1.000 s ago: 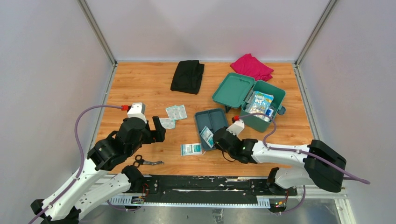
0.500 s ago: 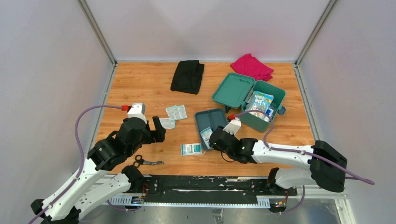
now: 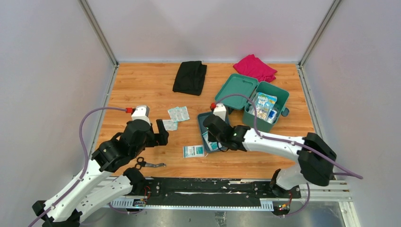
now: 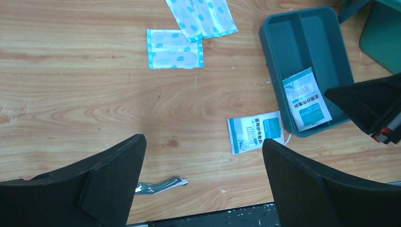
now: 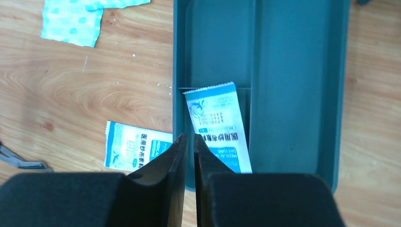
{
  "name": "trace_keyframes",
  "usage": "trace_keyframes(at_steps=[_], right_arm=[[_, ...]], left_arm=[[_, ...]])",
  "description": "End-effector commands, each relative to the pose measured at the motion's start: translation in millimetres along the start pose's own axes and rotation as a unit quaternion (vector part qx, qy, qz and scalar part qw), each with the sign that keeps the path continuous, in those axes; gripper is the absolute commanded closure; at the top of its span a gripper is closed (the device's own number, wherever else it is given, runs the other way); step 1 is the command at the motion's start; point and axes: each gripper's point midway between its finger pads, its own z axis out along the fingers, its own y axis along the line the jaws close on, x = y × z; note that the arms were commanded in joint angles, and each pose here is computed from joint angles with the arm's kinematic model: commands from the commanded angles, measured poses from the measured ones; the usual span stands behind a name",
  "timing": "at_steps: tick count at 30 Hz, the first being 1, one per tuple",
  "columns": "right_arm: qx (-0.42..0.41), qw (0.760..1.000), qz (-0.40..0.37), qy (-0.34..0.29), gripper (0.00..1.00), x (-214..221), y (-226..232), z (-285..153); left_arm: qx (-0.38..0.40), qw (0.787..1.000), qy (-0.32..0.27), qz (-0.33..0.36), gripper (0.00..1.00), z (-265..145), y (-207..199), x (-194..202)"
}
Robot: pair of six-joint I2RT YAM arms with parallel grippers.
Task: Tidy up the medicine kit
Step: Place the medical item at the medicine box compartment.
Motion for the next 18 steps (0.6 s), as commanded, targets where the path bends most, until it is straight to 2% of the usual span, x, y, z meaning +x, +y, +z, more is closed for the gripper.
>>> trace_keyframes(at_steps=[1,5,18], right_arm=[[-0.001,0.993,-0.095,0.072,0.89,18,-4,21],[0.032,0.99,-0.098,0.094,0.94,24,-17,33],[0.113,0.974,-0.113,0.162,0.95,61,-45,49]], left_arm=[[0.002,1.0,0.011,-0.009,0.0,5,-1,9],[0.01,1.0,0.02,-0.014,0.0,8,-4,15],[0.014,0.999,0.029,-0.018,0.0,13,-5,24]])
